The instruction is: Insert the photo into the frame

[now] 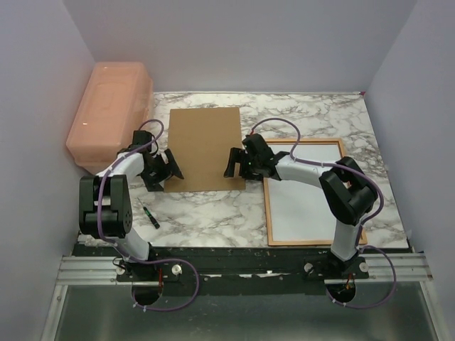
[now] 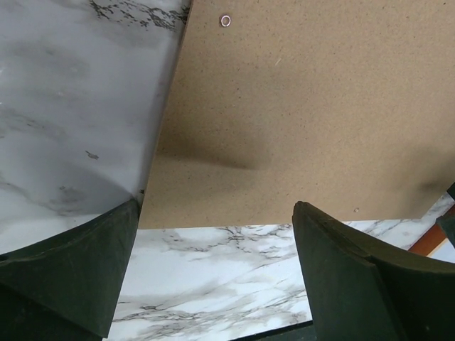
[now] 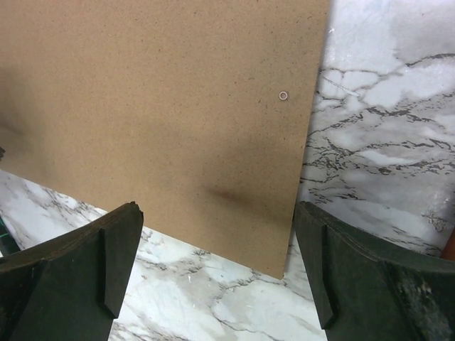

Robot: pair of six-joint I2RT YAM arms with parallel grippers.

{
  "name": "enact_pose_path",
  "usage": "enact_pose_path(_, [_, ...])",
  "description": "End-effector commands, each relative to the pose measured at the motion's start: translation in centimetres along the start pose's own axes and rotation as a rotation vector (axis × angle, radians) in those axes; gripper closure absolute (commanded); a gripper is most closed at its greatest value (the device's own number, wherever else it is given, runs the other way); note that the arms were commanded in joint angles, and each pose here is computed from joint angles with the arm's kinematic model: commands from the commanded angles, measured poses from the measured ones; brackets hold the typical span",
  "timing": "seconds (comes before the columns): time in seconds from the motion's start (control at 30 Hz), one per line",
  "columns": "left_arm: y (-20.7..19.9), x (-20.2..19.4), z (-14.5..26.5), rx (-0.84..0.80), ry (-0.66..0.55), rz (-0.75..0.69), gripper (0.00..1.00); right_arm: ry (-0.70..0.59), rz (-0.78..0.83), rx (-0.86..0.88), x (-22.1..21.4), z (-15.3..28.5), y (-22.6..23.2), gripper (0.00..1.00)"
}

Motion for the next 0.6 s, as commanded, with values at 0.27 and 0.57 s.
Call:
enact_pose_path(0.27, [-4.1,-4.8,1.2,-0.105,0.115,-0.152,0.11,0.150,-0.031,0.172,-3.6,5.3,2.7,0.05])
enact_pose_path(0.57, [-4.5,-9.3,0.6,-0.117,0.182,-0.212,0.11,0.077,-0.041,0.258,-2.7,10.6,4.3,0.05])
Point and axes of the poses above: each gripper's point midway between its finger pads, its own z axis back along the fingers, its own y axis along the line the jaws close on, x = y × z, the point moved 1 cm from there along z, back along the fingers, and after that the axes turned 11 degrees about z, right-handed, at the moved point
